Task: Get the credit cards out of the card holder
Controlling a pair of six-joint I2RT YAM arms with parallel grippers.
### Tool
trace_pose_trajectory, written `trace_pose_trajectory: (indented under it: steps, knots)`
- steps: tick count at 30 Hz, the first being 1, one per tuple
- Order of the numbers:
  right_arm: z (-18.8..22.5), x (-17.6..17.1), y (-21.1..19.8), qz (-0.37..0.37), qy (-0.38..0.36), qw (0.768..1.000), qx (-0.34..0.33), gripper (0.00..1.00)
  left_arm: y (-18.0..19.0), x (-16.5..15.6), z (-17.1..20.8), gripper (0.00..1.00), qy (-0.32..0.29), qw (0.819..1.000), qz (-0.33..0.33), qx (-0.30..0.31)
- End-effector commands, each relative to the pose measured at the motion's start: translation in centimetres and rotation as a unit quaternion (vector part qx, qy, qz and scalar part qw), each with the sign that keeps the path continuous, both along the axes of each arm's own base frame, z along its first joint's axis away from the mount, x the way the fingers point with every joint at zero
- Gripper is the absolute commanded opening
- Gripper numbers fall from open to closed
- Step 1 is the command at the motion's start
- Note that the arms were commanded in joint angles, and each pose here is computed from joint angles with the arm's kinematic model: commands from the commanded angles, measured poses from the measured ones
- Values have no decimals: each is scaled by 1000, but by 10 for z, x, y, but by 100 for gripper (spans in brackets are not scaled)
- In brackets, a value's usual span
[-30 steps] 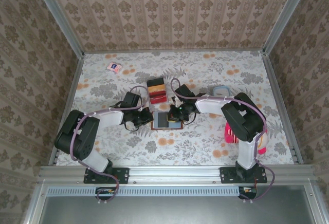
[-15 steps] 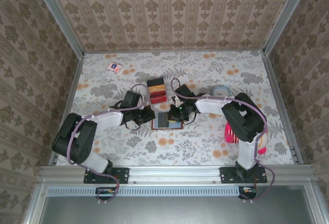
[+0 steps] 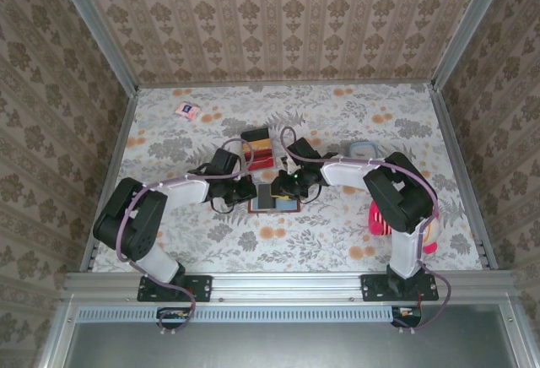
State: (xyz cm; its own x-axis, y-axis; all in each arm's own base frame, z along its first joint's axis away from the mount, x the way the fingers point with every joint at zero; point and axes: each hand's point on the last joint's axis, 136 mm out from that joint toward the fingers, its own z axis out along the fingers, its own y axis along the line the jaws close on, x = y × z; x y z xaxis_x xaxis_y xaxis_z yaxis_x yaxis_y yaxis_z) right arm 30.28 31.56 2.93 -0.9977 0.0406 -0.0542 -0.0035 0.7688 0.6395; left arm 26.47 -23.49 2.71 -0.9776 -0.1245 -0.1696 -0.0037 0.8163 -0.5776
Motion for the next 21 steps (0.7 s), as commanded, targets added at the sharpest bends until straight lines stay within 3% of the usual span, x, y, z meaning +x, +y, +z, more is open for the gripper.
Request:
trace_pose_trajectory:
  steps: [1, 11, 21]
  knots:
    - [-9, -4, 2, -1, 21, 1000, 7, 26, 18, -15, -25, 1, 27, 998, 1, 52]
    - [-17, -4, 7, 4, 33, 999, 14, 26, 22, -22, -36, 0, 44, 997, 1, 64]
    - [-11, -3, -3, 17, 22, 1000, 12, 5, 23, -21, -33, 0, 41, 997, 1, 66]
